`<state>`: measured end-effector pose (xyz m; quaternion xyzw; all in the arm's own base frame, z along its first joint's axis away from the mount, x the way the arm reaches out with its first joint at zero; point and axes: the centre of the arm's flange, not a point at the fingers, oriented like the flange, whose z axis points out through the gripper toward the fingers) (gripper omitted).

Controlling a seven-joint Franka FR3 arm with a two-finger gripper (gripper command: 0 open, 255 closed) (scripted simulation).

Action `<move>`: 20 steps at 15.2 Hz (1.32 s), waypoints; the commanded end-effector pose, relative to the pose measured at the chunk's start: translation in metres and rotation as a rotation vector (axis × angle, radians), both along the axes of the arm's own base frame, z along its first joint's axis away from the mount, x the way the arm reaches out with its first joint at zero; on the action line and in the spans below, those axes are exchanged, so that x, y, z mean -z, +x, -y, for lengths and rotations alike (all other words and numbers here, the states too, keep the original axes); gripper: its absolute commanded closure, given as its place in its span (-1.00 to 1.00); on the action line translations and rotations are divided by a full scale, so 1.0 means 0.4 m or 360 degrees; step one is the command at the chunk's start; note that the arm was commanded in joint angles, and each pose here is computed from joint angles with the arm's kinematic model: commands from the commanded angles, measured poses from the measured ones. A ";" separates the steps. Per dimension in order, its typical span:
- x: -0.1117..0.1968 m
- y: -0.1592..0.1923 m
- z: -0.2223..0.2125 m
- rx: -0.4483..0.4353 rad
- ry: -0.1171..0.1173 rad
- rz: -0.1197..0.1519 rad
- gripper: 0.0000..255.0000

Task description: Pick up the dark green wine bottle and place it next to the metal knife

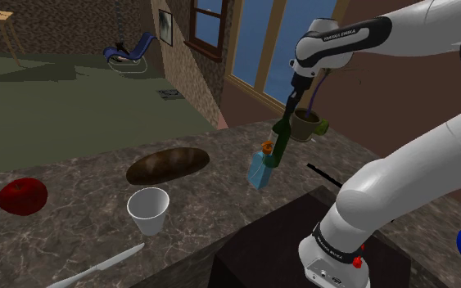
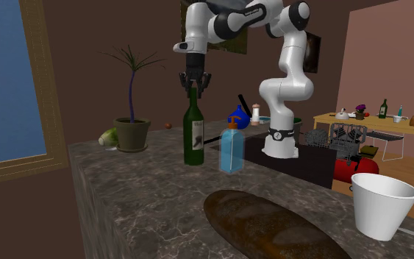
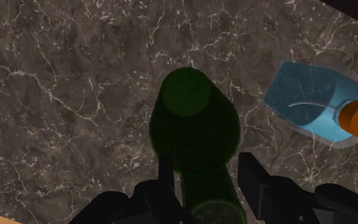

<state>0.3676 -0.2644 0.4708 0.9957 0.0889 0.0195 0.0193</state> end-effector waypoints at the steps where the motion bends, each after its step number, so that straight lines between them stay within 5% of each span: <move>1: -0.025 0.001 -0.002 0.0000 0.0000 0.0000 1.00; 12: -0.166 0.001 -0.002 0.0000 0.0000 0.0000 1.00; 20: -0.167 0.063 -0.258 0.0000 0.0000 0.0000 1.00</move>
